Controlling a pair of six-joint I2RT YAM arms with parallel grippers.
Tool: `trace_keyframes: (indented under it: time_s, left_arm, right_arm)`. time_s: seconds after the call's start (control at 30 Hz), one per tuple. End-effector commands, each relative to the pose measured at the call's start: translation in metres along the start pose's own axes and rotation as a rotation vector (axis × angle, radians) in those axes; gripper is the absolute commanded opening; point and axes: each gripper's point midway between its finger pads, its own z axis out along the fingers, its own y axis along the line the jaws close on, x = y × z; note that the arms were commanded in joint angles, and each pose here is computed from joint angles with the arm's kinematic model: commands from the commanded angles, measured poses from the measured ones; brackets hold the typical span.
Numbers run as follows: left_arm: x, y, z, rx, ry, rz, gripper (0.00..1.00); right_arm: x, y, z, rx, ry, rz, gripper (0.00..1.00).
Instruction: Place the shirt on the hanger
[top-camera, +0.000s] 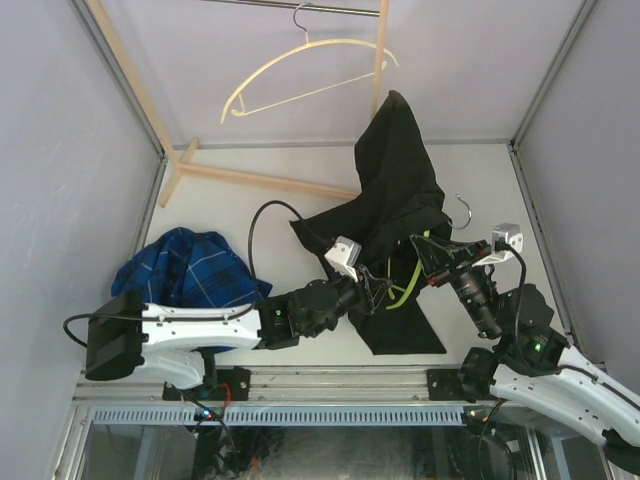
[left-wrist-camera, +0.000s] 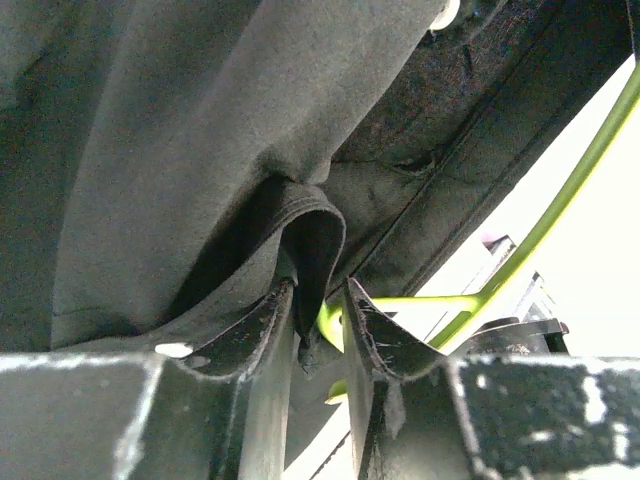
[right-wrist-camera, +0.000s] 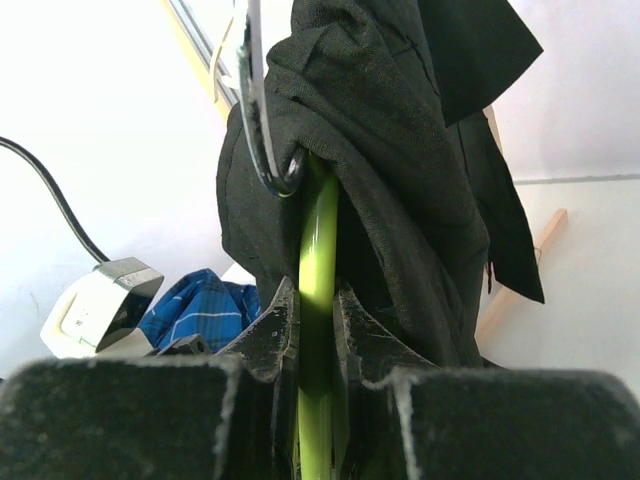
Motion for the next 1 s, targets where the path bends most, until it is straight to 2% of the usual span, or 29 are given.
trace_keyframes:
  time_s: [0.0,0.07,0.2,0.6,0.8,0.97]
  left_arm:
    - [-0.018,-0.019,0.007,0.042,-0.033,-0.053,0.24]
    - [-0.019,-0.016,0.006,0.036,-0.037,-0.054,0.13]
    - [-0.017,-0.008,0.001,0.023,-0.041,-0.028,0.01]
    - [-0.001,0.02,-0.018,-0.007,-0.006,0.056,0.0]
    - [-0.001,-0.008,-0.025,0.155,0.01,0.072,0.0]
    - [0.005,-0.012,-0.022,0.172,0.032,0.084,0.01]
  right_arm:
    - [-0.051,0.02,-0.004,-0.069,-0.134,0.088,0.0]
    - [-0.051,0.019,-0.005,-0.065,-0.134,0.088,0.0]
    - [-0.052,0.014,-0.006,-0.041,-0.141,0.08,0.0]
    - [-0.056,0.002,-0.008,0.009,-0.156,0.047,0.0]
    - [-0.052,0.003,-0.008,0.005,-0.141,0.052,0.0]
    - [-0.055,0.003,-0.008,0.008,-0.153,0.065,0.0]
